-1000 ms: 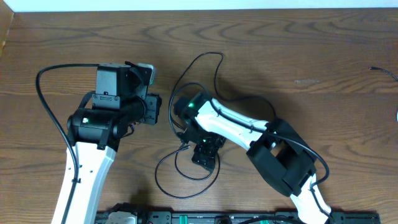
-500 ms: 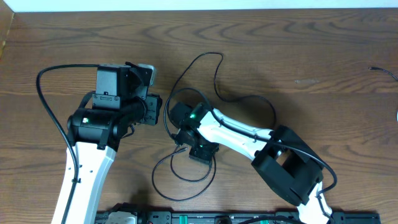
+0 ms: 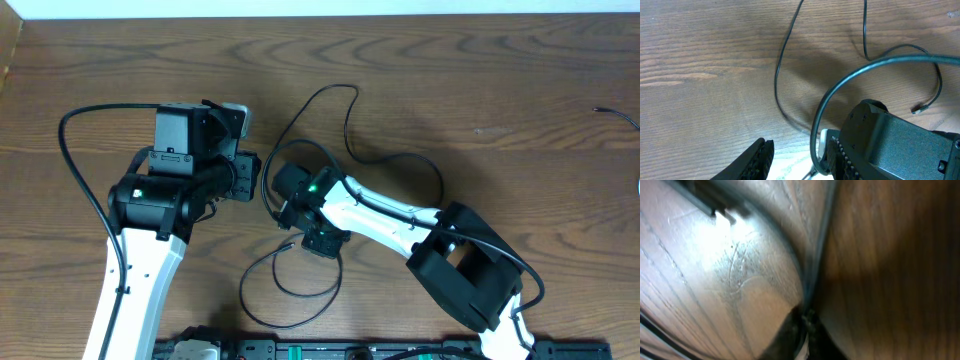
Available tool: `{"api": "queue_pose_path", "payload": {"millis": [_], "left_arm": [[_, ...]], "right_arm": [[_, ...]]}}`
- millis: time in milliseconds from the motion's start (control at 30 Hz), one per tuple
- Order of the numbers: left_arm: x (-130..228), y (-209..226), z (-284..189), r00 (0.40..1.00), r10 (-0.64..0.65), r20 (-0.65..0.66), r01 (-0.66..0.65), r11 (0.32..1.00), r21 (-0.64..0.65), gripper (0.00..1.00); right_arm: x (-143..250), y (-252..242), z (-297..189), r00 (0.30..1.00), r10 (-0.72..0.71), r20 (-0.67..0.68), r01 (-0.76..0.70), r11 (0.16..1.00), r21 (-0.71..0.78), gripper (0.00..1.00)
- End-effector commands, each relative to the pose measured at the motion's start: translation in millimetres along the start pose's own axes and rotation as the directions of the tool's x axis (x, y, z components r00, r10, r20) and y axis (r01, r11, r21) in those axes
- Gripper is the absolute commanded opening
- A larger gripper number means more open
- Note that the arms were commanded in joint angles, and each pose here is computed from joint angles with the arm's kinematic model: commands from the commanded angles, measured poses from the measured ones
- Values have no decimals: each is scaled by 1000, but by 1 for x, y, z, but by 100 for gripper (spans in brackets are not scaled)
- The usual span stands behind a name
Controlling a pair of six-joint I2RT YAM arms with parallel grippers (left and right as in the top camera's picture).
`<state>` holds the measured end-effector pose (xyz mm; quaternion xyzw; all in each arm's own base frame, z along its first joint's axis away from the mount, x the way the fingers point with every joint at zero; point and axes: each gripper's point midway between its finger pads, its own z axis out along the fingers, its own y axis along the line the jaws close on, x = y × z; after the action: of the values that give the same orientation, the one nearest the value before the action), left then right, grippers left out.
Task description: Untangle cables
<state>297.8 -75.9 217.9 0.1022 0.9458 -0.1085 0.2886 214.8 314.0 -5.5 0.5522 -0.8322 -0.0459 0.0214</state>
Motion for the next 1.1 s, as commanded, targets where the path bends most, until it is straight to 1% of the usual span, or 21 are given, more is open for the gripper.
{"api": "queue_pose_path", "payload": {"millis": [0,167,300,433,567,733,867,1000,1067], "left_arm": [[-6,-2,-5,1000,-2,17,2,1000,10,41],[-6,-2,-5,1000,-2,17,2,1000,10,41],[-6,-2,-5,1000,-2,17,2,1000,10,41],[-6,-2,-5,1000,-2,17,2,1000,10,41],[-6,-2,-5,1000,-2,17,2,1000,10,41],[-6,-2,-5,1000,-2,17,2,1000,10,41],[-6,-2,-5,1000,-2,17,2,1000,10,41],[-6,-2,-5,1000,-2,17,2,1000,10,42],[-6,-2,-5,1000,-2,17,2,1000,10,42]], "right_arm": [[34,13,54,989,7,-148,-17,997,-72,1],[29,11,55,992,20,-128,-28,997,-65,1],[27,5,54,990,61,-125,-65,997,-32,1],[18,-17,45,985,139,-101,-134,990,51,1],[2,-43,28,984,174,-46,-169,980,106,1],[-16,-97,-6,971,236,43,-239,944,228,1],[-21,-150,-41,946,302,120,-325,884,336,1],[-20,-199,-81,883,409,229,-467,816,341,1],[-19,-222,-101,838,461,294,-539,785,305,1]]}}
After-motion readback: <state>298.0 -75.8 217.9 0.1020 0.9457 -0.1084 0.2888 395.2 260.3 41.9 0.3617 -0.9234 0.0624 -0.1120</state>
